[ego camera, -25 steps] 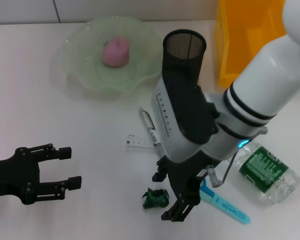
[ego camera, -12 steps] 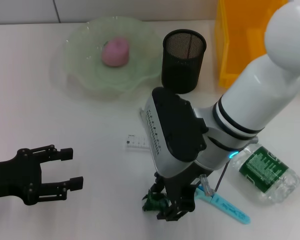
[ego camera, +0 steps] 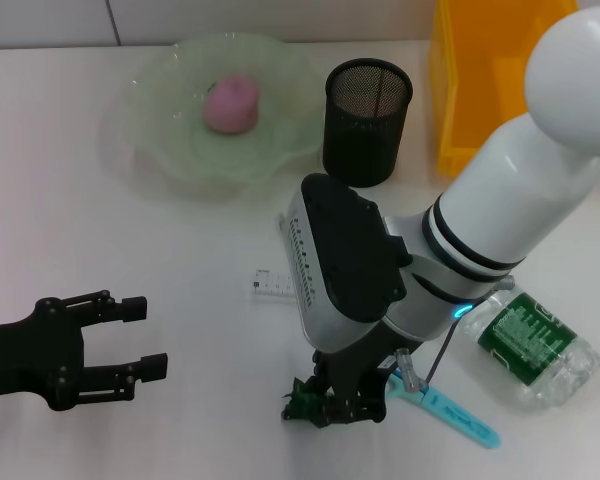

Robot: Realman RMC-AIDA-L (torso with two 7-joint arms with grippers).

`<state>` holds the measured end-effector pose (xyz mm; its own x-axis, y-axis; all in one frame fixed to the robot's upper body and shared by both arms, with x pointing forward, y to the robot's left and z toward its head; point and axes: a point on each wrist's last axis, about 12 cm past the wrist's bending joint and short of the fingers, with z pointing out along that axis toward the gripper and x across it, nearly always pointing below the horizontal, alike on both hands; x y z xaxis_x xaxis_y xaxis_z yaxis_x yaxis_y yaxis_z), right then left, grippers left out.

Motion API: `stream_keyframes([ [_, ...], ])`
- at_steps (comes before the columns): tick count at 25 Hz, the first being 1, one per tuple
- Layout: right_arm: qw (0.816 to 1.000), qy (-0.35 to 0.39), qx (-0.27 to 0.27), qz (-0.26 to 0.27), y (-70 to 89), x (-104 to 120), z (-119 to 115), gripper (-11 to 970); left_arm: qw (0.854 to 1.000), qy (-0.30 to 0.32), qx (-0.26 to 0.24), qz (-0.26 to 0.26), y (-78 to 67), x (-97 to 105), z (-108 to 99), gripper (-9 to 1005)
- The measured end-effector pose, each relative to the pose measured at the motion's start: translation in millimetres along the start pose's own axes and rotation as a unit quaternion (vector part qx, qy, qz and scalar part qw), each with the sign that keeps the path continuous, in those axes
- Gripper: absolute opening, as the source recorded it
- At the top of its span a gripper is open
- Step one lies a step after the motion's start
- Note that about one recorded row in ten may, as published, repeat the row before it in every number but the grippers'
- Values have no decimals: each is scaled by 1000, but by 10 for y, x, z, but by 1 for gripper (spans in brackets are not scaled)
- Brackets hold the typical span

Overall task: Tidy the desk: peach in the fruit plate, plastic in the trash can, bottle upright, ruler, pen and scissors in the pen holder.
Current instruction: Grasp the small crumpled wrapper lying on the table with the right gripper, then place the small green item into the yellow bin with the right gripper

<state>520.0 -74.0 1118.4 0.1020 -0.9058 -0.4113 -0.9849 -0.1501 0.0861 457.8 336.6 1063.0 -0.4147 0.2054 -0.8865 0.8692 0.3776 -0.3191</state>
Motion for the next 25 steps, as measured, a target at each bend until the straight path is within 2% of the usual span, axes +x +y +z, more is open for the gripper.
stream_keyframes([
  [4,1000,-8,4,4,4,16,-37,246,1000,0,0,0,0,0,2,810],
  [7,999,-29,11,23,-5,87,-151,210,1000,0,0,0,0,0,2,810],
  [8,998,-52,21,41,-30,172,-280,204,1000,0,0,0,0,2,-4,810],
  [9,998,-52,21,41,-30,172,-280,197,1000,0,0,0,0,2,-4,810],
  [12,991,-99,44,75,-73,369,-539,177,1000,0,-1,0,-1,3,-5,810],
  [13,983,-136,66,103,-86,520,-718,162,1000,0,-1,0,-1,3,-5,810],
  [14,983,-136,66,103,-86,520,-718,148,1000,0,-1,0,-1,3,-5,810],
  [16,972,-177,89,129,-79,682,-900,126,1000,0,-1,-1,-1,3,-6,810],
  [17,963,-202,104,141,-67,777,-1001,120,1000,0,0,0,1,-1,-6,810],
  [18,940,-259,146,169,-44,1008,-1226,113,1000,0,0,0,2,-4,-5,810],
  [19,940,-259,146,169,-44,1008,-1226,107,1000,0,0,0,2,-4,-5,810],
  [20,924,-289,171,182,-29,1133,-1341,100,1000,0,1,1,4,-9,-3,809],
  [22,885,-347,228,210,-7,1390,-1546,98,1000,-1,1,2,9,-17,-3,809],
  [23,839,-394,287,242,-9,1641,-1696,96,1000,0,2,3,14,-26,-1,809],
  [24,839,-394,287,242,-9,1641,-1696,95,1000,0,2,3,14,-26,-1,809],
  [25,813,-416,314,260,-18,1763,-1744,94,1000,0,2,4,16,-31,1,809],
])
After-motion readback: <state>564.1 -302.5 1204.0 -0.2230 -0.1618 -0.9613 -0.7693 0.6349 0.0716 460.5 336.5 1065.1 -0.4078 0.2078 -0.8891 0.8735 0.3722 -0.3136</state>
